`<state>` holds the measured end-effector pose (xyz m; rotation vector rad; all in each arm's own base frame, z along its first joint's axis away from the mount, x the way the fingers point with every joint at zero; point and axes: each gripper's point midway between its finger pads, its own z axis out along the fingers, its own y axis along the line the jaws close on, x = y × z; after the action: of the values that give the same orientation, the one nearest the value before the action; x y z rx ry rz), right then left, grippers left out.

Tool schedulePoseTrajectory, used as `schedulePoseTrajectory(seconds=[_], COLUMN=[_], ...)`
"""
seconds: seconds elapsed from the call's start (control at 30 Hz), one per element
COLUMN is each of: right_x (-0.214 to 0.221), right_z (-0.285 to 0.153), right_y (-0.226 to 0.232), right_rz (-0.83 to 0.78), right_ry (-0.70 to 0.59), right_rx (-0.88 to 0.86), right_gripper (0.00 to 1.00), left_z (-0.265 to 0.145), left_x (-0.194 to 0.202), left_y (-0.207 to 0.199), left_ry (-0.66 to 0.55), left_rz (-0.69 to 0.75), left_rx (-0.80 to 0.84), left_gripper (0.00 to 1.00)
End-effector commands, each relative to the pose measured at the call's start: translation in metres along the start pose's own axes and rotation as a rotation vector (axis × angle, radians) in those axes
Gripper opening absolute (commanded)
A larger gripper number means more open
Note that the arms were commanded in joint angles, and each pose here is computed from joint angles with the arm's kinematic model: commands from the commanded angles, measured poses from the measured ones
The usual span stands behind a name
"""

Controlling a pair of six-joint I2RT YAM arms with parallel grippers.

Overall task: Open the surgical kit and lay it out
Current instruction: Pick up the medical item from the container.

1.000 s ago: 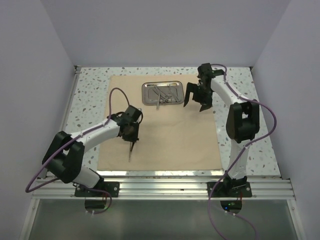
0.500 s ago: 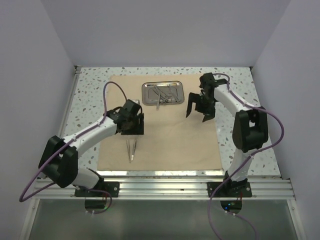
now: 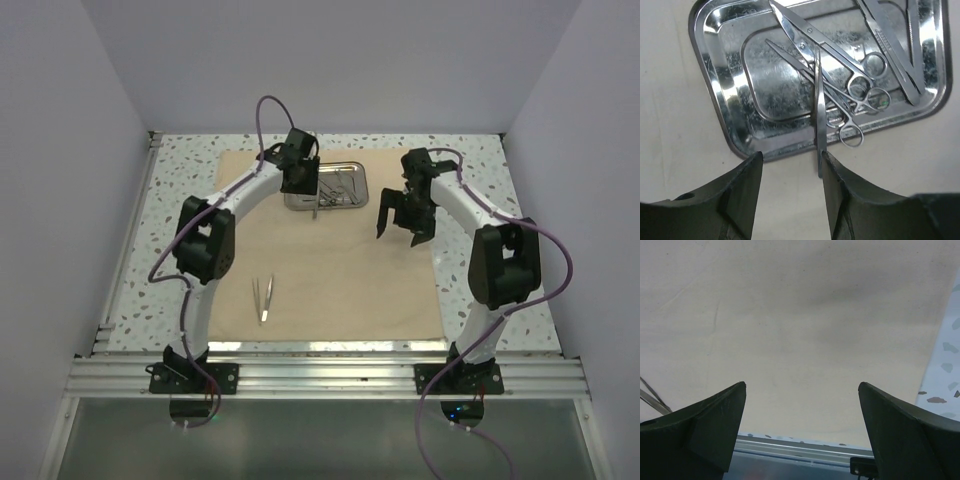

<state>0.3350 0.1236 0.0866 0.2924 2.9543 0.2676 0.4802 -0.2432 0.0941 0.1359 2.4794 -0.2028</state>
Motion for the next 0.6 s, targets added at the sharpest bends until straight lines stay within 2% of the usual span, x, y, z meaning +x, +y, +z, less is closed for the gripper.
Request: schedulePoseTrajectory(seconds=[0.0,0.17,0.57], right_x=[-0.010,-0.012,-0.019], right_z=[-0.018,-0.011,0.009], right_y=[0.000,-0.004,-0.003], right_rz=[0.008,0.010,-0.005], right_ry=[-0.053,-0.039,0.014], right_rx=[0.016,0.043,0.068], right_gripper=[0.98,0.98,0.98], left_z=[0.022,0.037,0.056], left_x=[-0.025,-0.039,-0.024], left_y=[0.002,-0.010,-0.018], left_ry=[-0.007,-0.027,0.006], left_rz=[0.039,0.056,0.057], left_rx=[0.032,0.085,0.143], left_gripper=[0.53,0.53,0.52])
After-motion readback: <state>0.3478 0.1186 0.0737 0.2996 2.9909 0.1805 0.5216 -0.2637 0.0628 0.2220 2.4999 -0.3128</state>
